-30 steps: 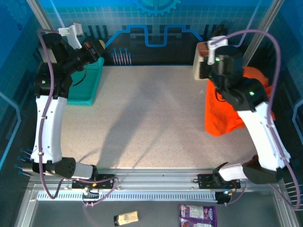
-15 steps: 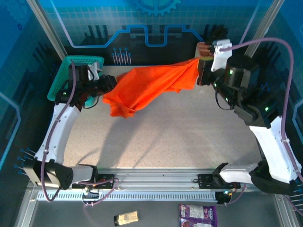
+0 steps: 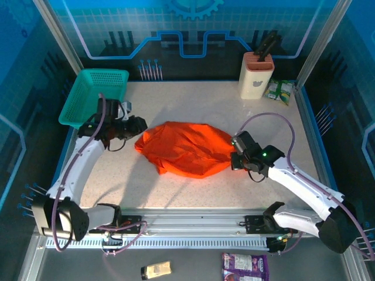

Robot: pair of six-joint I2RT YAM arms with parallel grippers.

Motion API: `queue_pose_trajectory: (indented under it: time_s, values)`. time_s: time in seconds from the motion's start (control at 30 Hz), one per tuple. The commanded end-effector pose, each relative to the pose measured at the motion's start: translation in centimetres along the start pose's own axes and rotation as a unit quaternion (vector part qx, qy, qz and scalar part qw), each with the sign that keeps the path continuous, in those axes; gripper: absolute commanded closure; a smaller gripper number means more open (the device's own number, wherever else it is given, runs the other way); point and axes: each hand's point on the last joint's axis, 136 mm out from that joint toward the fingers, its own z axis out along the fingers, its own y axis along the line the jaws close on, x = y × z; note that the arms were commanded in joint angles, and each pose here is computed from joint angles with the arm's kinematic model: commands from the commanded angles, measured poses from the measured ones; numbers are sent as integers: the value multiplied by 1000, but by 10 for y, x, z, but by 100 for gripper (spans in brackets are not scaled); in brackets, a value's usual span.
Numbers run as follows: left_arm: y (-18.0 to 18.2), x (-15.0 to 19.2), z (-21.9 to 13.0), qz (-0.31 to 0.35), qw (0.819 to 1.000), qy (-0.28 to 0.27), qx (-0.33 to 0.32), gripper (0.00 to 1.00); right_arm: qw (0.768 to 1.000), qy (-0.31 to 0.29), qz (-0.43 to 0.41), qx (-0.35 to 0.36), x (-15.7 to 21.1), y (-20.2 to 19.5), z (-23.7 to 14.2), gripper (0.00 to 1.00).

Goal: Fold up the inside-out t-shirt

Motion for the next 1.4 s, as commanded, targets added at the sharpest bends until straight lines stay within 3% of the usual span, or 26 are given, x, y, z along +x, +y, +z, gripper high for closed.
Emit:
queue_pose_trajectory:
  time_s: [0.0, 0.2, 0.4, 0.77, 1.1, 1.37]
  values:
    - [13, 23, 19, 7, 998, 52, -27, 72, 998, -31, 44, -17, -11, 0, -2, 100]
    - [40, 45, 56, -6, 992, 115, -58, 70, 999, -27, 45, -15, -12, -3, 0, 100]
    - [21, 54, 78, 56, 983, 166, -54, 70, 998, -32, 46, -16, -15, -3, -2, 100]
    - [21, 41, 131, 86, 975, 194, -62, 64, 998, -37, 52, -17, -17, -5, -6, 100]
    - [41, 43, 161, 86, 966, 226, -93, 53, 997, -40, 59, -16, -17, -6, -11, 100]
    - [19, 58, 166, 75, 966, 246, -19, 54, 997, -41, 60, -15, -19, -7, -14, 100]
